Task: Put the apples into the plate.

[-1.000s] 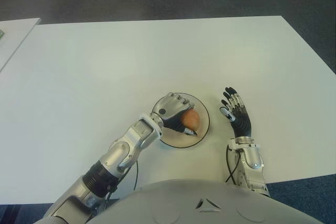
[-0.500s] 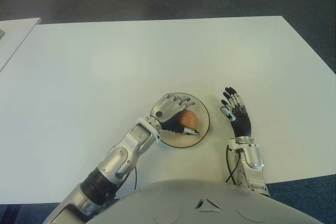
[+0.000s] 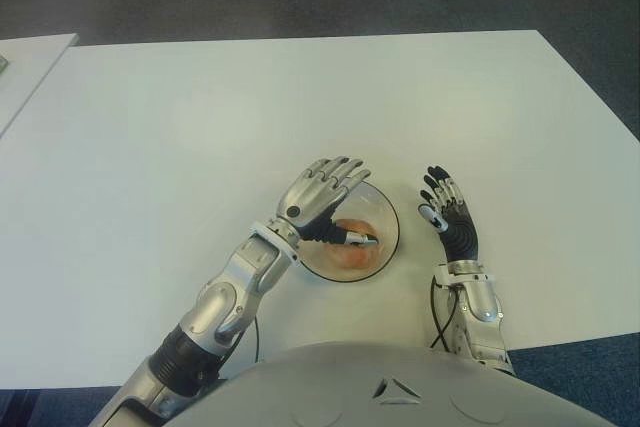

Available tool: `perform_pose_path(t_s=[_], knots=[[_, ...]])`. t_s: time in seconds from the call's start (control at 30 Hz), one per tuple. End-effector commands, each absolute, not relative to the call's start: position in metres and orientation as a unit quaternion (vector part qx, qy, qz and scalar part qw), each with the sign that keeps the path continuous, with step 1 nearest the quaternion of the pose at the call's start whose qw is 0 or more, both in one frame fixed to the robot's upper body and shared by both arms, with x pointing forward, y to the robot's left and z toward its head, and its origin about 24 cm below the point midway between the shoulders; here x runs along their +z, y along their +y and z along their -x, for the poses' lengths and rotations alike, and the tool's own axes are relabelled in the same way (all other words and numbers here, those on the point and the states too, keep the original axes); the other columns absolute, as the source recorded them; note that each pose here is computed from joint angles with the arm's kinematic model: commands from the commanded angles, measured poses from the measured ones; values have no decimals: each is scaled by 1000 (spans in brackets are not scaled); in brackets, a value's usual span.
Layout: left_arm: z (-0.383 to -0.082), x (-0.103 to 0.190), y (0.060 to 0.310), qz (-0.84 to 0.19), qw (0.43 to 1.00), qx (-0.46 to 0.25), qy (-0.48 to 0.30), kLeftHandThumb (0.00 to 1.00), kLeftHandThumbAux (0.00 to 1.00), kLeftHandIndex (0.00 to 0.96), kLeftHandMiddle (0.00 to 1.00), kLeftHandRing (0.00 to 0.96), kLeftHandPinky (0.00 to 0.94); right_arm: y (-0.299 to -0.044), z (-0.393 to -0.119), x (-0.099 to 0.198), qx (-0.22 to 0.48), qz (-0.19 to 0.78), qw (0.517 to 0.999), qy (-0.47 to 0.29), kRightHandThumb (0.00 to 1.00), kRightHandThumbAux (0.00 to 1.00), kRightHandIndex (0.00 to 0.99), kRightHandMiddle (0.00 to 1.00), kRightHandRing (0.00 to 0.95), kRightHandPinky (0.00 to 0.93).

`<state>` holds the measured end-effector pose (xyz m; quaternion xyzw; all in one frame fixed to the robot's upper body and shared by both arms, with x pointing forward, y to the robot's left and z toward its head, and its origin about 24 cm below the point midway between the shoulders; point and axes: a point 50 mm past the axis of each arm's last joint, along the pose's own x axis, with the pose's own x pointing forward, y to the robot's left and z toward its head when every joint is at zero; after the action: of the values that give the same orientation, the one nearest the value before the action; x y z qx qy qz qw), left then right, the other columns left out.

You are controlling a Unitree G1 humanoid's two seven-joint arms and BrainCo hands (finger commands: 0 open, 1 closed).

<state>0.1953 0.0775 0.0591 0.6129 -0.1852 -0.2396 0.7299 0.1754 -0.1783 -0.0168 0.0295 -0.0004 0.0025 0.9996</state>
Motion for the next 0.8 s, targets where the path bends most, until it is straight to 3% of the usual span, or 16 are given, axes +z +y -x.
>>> perform_pose_path(t_s=[0.03,0.23,0.37,0.4,0.43,0.63,0.8], knots=[[-194,59,80,-613,735,-227,-180,190,176,0,0,0,0,-175,-149,-52,-8,-48,993,110,135,564,0,0,0,0],[-193,61,88,-615,744,-196,-172,194,179,0,0,0,0,-175,-148,-52,-12,-49,993,110,134,573,0,0,0,0],[-196,65,107,-618,757,-135,-162,190,183,0,0,0,0,-175,-147,-52,-13,-46,993,109,136,576,0,0,0,0],[-196,66,113,-606,773,-105,-153,134,241,0,0,0,0,-175,-147,-52,-13,-45,993,110,136,574,0,0,0,0],[-196,65,118,-597,784,-84,-147,141,228,0,0,0,0,-176,-147,-52,-13,-44,993,110,136,572,0,0,0,0],[-186,61,124,-382,921,44,-54,106,235,0,0,0,0,-175,-146,-52,-13,-44,993,113,134,562,0,0,0,0],[-166,54,129,-216,972,90,-8,68,276,0,0,0,0,-174,-145,-53,-12,-45,992,115,135,561,0,0,0,0]])
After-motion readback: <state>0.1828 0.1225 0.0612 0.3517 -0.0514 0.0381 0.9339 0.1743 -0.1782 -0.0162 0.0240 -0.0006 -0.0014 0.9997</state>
